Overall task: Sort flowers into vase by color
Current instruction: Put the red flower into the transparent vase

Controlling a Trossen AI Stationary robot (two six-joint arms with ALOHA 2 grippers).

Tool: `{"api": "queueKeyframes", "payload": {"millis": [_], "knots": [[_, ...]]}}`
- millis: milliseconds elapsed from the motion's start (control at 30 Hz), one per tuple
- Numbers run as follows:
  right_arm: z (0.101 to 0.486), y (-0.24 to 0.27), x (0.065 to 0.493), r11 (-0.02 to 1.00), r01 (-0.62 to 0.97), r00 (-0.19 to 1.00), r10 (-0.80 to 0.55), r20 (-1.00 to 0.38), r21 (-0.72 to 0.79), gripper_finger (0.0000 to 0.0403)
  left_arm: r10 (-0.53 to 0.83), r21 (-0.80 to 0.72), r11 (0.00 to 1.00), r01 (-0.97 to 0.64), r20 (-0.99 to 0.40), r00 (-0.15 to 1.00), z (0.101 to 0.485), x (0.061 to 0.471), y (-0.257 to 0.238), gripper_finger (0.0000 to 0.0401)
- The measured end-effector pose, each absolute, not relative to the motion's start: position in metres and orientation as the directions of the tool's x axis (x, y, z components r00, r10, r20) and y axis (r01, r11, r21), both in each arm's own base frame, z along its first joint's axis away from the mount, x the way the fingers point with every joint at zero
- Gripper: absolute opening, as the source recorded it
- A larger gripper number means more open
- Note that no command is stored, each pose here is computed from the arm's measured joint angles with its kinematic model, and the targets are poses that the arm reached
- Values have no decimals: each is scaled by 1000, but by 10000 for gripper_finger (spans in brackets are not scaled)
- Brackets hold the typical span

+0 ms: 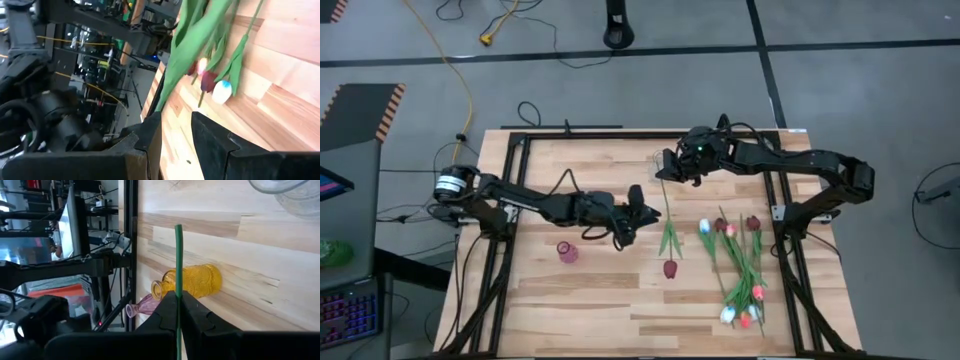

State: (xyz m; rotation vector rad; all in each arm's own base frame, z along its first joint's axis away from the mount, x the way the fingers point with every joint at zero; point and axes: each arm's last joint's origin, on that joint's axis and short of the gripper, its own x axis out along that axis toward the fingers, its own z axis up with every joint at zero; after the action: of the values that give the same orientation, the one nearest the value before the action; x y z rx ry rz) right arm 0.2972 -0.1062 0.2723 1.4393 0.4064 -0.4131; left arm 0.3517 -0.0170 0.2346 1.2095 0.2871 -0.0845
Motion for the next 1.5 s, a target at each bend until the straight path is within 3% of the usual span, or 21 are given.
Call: {"api": "queueKeyframes", "payload": {"millis": [300, 800, 1200, 1333, 1500], "knots": [[273, -106, 297, 98, 500, 866, -30, -500, 860, 36, 84, 921, 331, 205, -245, 966, 238, 365, -19, 95], [274, -106, 298, 85, 491, 871, -29, -490, 867, 37, 62, 949, 181, 257, -272, 960, 227, 374, -20, 95], [274, -105, 299, 86, 490, 871, -27, -490, 867, 37, 88, 965, 175, 195, -213, 973, 229, 378, -19, 93], [274, -104, 299, 88, 490, 871, -24, -490, 867, 37, 89, 964, 173, 204, -222, 971, 228, 378, -18, 72], [274, -104, 299, 89, 490, 871, -24, -490, 867, 37, 89, 962, 177, 206, -224, 971, 227, 378, -18, 18]]}}
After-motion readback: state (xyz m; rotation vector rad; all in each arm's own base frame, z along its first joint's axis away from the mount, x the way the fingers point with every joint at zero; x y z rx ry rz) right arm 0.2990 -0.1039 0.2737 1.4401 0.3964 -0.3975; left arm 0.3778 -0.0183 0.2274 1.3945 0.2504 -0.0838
